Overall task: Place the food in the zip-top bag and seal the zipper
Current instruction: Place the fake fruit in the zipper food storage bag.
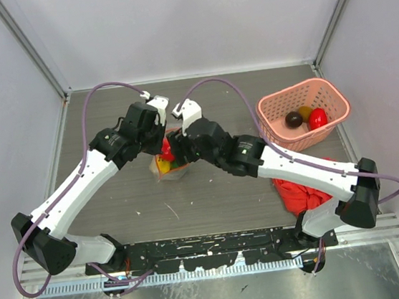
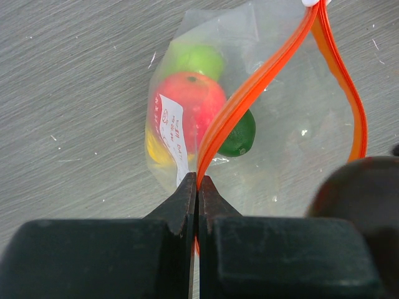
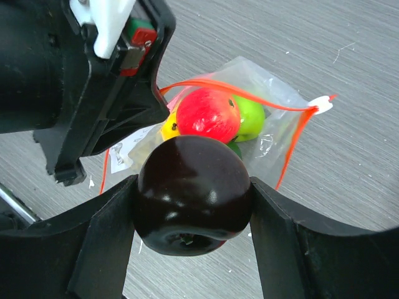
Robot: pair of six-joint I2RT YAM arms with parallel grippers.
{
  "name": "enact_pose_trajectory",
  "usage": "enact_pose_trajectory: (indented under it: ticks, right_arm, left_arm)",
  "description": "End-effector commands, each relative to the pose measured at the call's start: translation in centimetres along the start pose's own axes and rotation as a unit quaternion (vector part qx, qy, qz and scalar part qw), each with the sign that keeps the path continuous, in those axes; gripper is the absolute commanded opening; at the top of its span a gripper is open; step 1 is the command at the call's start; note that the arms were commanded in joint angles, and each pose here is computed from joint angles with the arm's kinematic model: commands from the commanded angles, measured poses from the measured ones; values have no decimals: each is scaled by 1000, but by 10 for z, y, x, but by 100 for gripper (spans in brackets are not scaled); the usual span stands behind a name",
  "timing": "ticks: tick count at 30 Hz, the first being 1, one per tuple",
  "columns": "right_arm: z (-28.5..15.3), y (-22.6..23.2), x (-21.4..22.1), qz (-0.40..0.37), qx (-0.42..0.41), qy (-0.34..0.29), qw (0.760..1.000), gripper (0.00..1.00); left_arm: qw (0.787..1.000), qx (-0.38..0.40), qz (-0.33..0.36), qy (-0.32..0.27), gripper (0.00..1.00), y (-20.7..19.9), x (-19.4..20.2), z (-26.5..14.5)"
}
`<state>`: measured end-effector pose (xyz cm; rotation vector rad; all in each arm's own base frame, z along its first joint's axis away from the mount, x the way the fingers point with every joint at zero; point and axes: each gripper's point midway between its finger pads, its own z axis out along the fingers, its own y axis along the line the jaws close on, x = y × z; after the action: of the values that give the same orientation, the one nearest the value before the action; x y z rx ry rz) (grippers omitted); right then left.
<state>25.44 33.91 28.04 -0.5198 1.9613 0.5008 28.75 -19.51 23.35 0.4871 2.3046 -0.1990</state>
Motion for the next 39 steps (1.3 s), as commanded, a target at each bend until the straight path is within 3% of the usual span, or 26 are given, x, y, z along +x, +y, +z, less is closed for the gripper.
enact_pose_trajectory:
  ticks: [1, 15, 21, 25, 32, 39]
  right_arm:
    - [15, 8, -16, 2, 7, -52, 999, 31]
    - [50, -3, 9, 28, 58, -90, 994, 33]
    - [61, -18, 11, 26, 107, -107, 988, 40]
    - [67, -25, 14, 18, 133, -110, 985, 57]
    - [71, -28, 13, 12, 145, -110, 983, 77]
    - [63, -32, 9, 12, 152, -111, 982, 87]
  left_arm:
    - [999, 11, -16, -43, 0, -3, -26, -12]
    - [999, 15, -17, -43, 0, -4, -26, -12]
    - [999, 16, -17, -44, 0, -4, -27, -12]
    - [999, 16, -17, -44, 0, -5, -26, -13]
    - [999, 16, -17, -46, 0, -4, -27, -14]
    - [999, 15, -17, -45, 0, -4, -27, -14]
